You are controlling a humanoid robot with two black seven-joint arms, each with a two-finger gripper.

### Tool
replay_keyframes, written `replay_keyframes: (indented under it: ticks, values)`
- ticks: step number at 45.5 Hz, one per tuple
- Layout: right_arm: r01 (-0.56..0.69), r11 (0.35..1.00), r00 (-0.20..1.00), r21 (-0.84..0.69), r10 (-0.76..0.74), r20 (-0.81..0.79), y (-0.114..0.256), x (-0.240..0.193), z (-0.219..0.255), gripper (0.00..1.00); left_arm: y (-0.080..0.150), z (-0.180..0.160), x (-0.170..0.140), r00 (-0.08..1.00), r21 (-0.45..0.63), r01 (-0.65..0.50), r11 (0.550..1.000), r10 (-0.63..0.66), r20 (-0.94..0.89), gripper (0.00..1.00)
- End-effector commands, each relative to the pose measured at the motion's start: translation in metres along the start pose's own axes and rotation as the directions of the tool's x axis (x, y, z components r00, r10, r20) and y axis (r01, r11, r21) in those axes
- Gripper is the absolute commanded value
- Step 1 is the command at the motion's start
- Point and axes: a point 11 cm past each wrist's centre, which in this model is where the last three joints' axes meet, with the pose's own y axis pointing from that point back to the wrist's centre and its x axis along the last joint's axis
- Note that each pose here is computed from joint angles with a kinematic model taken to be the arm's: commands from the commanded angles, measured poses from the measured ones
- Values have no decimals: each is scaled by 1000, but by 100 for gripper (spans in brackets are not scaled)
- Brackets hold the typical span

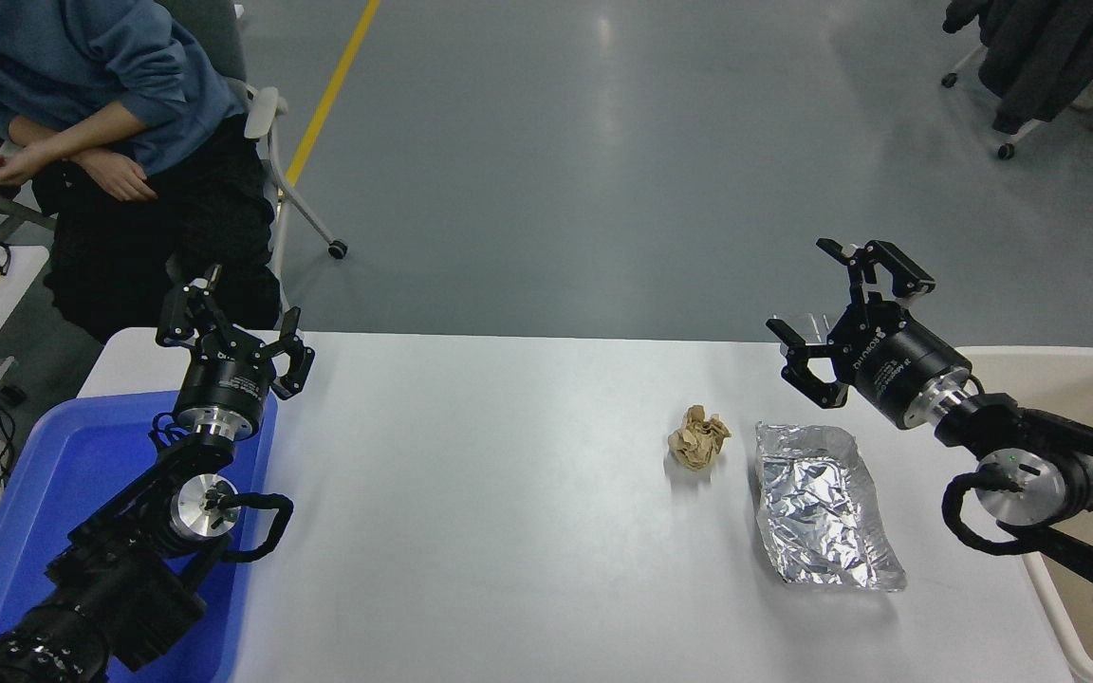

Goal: Dispose of the paper cup in the dustbin

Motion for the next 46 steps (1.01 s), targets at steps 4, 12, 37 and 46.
replay_keyframes:
  ticks: [4, 12, 37, 46]
  values:
    - [-62, 998, 981, -10, 63, 182, -22, -3, 11, 99, 0, 0, 0, 1000, 0, 0, 1000, 0, 0, 100]
    - [-57, 996, 981, -69, 69, 183, -22, -1, 17, 99, 0, 0, 0, 1000, 0, 0, 1000, 0, 0, 100]
    - [26, 998, 999, -65, -28, -32, -35, -20, 10, 99, 1, -1, 0, 1000, 1, -1, 1000, 1, 0, 100]
    - [-16, 997, 987, -77, 3, -160, -35, 2, 10, 99, 0, 0, 0, 1000, 0, 1, 1000, -1, -1, 100]
